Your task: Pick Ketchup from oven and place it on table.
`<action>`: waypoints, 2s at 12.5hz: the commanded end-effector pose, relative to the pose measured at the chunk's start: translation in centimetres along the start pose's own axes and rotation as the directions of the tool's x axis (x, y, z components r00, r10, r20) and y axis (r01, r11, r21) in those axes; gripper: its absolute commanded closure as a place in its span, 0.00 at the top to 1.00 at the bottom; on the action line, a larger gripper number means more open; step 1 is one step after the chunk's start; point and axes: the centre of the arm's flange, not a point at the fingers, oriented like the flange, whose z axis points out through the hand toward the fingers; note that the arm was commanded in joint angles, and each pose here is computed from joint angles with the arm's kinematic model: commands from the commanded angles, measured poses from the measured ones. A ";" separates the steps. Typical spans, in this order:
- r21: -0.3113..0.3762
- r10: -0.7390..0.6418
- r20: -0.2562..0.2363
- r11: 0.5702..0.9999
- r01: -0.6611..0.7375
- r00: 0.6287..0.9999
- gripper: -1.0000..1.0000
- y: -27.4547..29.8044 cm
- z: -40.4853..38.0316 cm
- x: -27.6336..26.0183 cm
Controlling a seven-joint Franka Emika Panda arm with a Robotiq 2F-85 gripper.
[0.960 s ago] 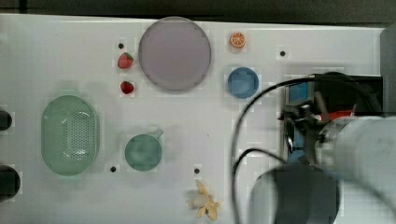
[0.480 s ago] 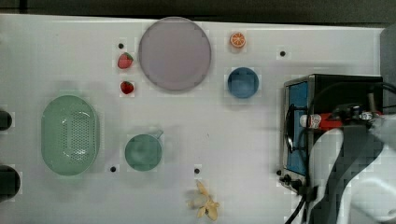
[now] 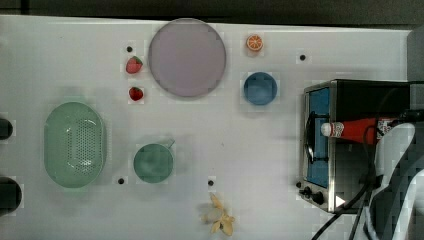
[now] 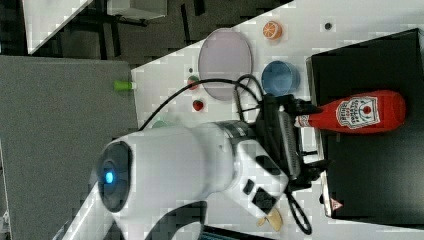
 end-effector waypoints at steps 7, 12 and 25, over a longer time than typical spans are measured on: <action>0.009 0.137 0.036 0.990 -0.137 0.990 1.00 -2.0 8.5 1.8; 0.020 0.154 0.027 0.988 -0.155 0.988 0.96 -2.2 10.0 2.1; 0.021 0.042 0.026 0.999 -0.043 0.999 0.64 -4.5 -2.5 0.3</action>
